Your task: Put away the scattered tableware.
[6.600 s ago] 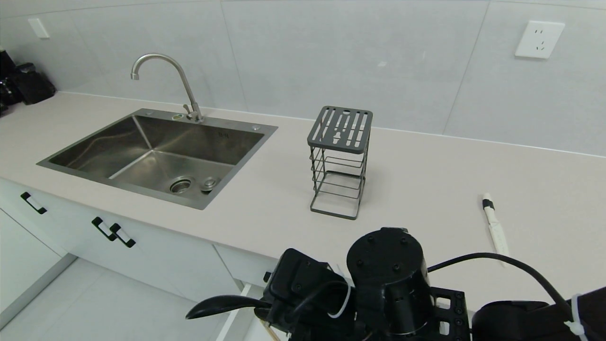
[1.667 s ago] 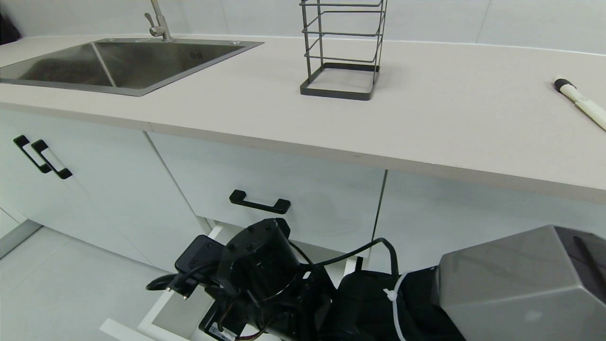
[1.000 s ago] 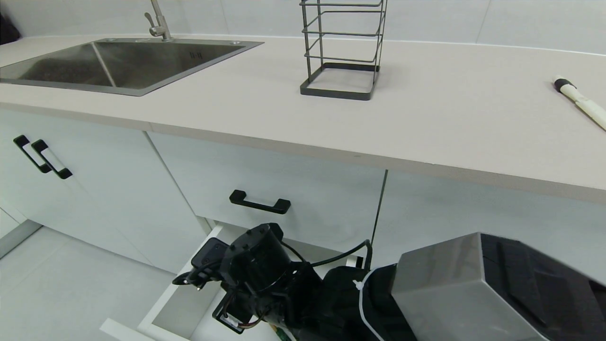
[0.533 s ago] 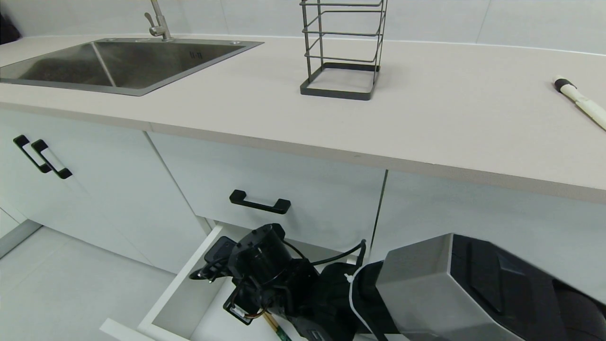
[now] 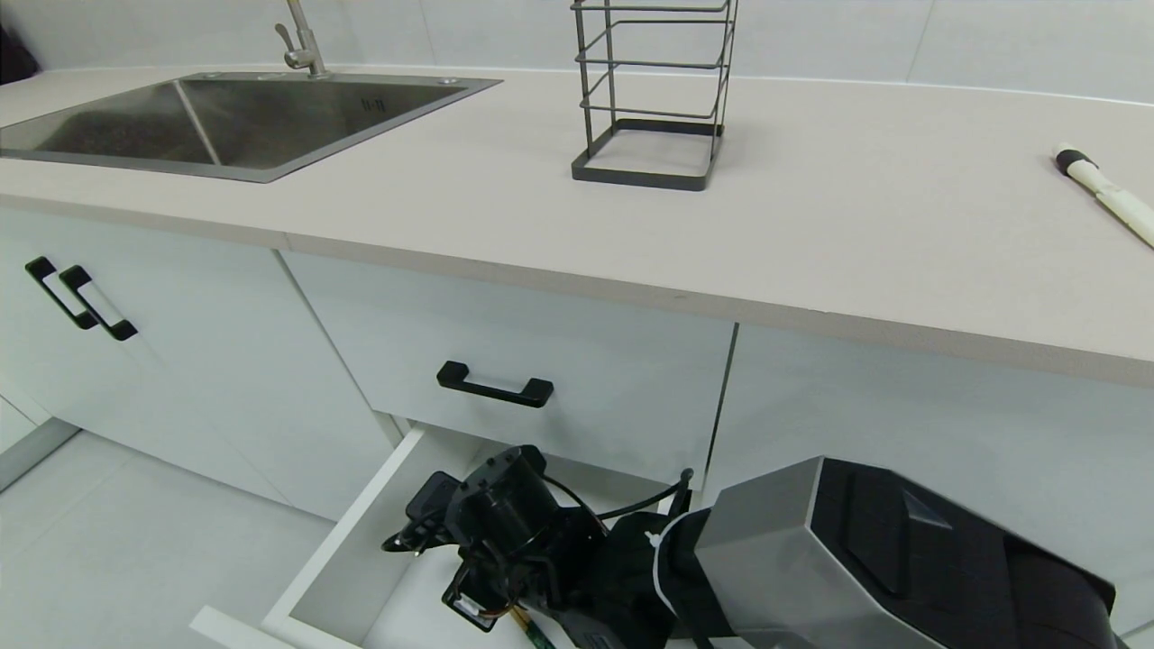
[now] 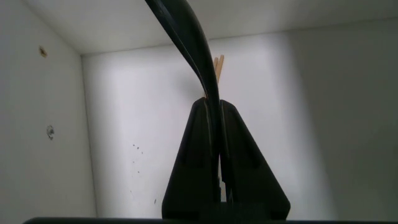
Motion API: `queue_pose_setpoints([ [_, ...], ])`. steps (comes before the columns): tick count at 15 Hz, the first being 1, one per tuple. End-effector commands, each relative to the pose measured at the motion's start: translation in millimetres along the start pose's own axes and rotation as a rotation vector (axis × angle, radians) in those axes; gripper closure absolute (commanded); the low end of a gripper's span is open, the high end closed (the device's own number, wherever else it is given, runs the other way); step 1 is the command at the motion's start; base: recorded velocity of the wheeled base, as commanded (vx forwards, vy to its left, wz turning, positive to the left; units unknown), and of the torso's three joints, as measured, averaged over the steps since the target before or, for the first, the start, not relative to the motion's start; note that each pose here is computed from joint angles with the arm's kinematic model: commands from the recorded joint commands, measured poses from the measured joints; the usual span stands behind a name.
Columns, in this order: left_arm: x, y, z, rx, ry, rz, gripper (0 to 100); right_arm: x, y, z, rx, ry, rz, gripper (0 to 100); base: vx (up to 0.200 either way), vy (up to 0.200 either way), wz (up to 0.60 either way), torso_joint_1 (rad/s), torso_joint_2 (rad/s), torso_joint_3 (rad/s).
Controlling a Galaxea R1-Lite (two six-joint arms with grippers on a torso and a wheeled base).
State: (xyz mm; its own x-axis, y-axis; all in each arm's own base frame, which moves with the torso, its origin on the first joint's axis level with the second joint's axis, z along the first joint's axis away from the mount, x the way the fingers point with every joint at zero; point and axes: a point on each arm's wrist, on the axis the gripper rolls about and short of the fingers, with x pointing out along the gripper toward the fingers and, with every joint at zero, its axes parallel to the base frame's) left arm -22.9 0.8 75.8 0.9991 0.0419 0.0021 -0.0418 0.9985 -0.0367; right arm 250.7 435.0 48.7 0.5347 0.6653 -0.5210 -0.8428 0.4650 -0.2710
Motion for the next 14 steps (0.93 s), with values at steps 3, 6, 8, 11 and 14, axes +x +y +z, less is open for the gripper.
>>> queue_pose_setpoints([
  [3,-0.1,0.0,0.2,0.0,-0.001,0.001,0,8.8,0.4,-10.0,0.0,0.022,0.0,100,0.0,0.0,0.0,0.0,0.0,0.0],
  [6,-0.1,0.0,0.2,0.0,-0.001,0.001,0,13.2,-1.6,-15.9,0.003,0.036,-0.003,100,0.0,0.0,0.0,0.0,0.0,0.0],
  [8,0.1,0.0,-0.2,0.0,0.001,0.001,0,17.2,-1.9,-19.0,0.004,0.04,-0.005,100,0.0,0.0,0.0,0.0,0.0,0.0],
  [11,-0.1,0.0,0.2,0.0,-0.001,0.001,0,23.1,-2.8,-25.4,0.006,0.052,-0.006,100,0.0,0.0,0.0,0.0,0.0,0.0],
  [14,0.1,0.0,-0.2,0.0,0.001,0.001,0,28.0,-5.5,-28.3,0.01,0.052,-0.012,100,0.0,0.0,0.0,0.0,0.0,0.0],
])
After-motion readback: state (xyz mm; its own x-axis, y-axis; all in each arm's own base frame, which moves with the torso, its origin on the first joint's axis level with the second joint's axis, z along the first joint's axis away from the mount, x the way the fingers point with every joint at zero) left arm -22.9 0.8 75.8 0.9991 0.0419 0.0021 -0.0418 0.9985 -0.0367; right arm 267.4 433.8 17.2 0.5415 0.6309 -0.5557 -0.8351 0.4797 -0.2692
